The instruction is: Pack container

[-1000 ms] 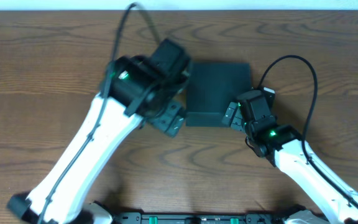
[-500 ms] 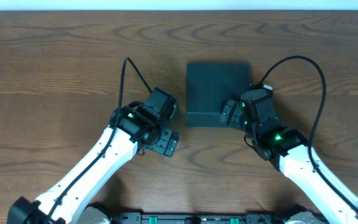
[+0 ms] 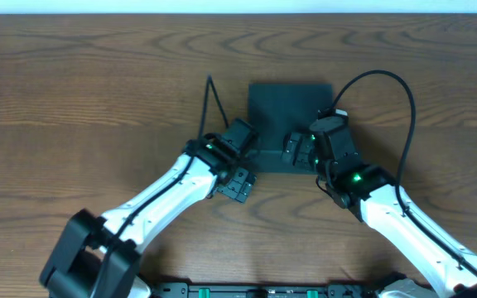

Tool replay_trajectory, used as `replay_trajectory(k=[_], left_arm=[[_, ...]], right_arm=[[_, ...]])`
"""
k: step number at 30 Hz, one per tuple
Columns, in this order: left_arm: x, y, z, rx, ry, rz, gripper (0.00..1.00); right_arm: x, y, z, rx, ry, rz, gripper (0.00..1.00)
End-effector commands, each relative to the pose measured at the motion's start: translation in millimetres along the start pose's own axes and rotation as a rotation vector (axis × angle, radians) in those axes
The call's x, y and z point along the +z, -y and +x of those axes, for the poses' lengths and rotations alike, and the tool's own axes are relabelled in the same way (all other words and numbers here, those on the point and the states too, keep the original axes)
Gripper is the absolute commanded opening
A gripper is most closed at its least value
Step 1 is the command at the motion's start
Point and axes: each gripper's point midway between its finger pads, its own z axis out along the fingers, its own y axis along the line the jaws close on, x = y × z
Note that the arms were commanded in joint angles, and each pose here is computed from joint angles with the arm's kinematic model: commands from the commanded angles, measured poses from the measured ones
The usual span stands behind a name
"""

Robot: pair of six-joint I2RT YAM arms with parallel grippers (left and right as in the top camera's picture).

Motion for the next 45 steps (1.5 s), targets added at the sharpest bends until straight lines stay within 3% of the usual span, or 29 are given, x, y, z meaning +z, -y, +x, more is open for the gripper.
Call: replay_trajectory(k=[1, 23, 45], left_arm=[[7.2, -1.9, -1.1, 0.015, 0.000, -0.040, 0.96], [16.5, 0.2, -52.1, 0.026, 0.203, -0.141, 0.96], [16.3, -6.5, -55.7, 0.023, 0.204, -0.184, 0.96]], right_arm=[[5.9, -1.1, 3.9, -0.038, -0.012, 0.004, 0.99], [5.8, -3.9, -0.7, -0.053, 0.007, -0.007, 0.99], [5.9, -1.9, 0.5, -0.061, 0.002, 0.002, 0.99]])
